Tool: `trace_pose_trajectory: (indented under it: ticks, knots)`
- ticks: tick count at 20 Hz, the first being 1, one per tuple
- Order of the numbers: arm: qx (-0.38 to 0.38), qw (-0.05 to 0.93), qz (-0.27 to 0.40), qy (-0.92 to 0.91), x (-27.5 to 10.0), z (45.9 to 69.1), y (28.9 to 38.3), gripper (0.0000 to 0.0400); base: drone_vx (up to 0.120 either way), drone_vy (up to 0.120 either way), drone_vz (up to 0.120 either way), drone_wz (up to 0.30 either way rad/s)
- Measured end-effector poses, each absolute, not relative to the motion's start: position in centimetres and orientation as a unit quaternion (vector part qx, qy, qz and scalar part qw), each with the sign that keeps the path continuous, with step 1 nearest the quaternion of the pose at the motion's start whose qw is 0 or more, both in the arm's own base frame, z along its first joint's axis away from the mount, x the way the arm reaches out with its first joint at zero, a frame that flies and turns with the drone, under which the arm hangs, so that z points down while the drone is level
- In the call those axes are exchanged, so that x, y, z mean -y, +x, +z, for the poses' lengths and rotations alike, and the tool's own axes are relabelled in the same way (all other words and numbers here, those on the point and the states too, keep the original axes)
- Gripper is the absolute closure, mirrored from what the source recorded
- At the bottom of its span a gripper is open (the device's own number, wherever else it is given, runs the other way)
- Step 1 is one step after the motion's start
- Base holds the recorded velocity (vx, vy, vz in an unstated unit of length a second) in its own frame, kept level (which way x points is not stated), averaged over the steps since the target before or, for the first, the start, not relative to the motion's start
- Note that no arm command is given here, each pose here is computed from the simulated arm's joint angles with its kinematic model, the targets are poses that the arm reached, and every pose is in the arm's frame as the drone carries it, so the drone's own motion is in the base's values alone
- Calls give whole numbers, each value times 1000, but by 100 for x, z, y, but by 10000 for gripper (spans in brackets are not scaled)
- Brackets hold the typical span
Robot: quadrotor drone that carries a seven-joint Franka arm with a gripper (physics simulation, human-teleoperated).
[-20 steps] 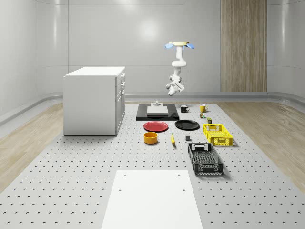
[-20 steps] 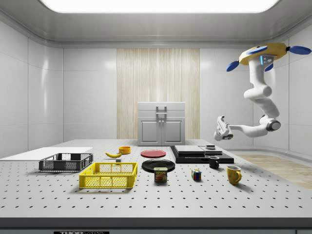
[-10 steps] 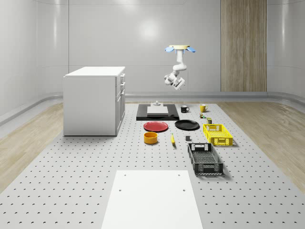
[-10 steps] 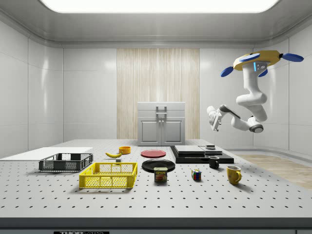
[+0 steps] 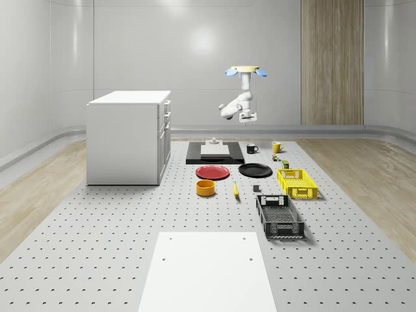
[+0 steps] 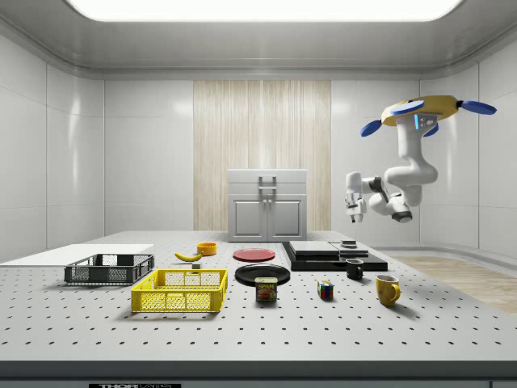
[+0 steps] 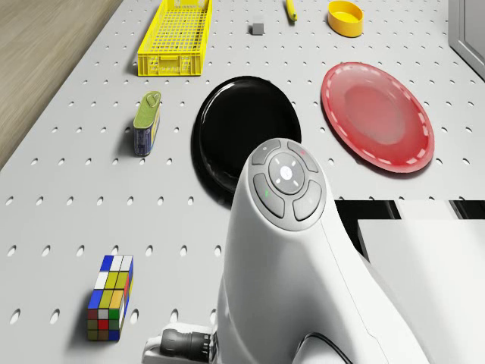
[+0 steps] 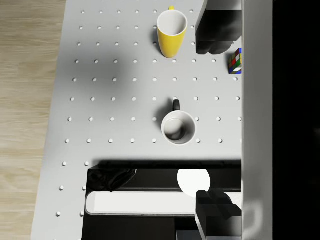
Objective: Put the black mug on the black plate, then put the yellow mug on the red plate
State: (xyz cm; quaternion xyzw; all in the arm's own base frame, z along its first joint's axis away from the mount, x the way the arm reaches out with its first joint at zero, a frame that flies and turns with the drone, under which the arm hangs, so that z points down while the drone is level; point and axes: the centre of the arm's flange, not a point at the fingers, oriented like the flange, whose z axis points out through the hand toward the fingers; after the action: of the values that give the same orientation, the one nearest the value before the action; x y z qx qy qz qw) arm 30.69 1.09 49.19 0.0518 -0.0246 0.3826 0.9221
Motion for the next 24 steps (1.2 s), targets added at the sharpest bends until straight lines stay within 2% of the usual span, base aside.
trace_pose_trajectory:
  ticks: [4,7,9,14,19,24]
  knots:
    - [13,924,382,25,-52,4912,3068,0,0,-110,-120,0]
    - [8,924,382,15,-29,4910,3068,0,0,0,-120,0]
    - [6,924,382,10,-20,4909,3068,0,0,-120,-120,0]
    - [3,924,382,4,-7,4908,3068,0,0,0,-120,0]
    - [2,924,382,2,-1,4908,3068,0,120,0,-16,0]
    - [1,924,382,1,1,4908,3068,0,120,0,-120,0]
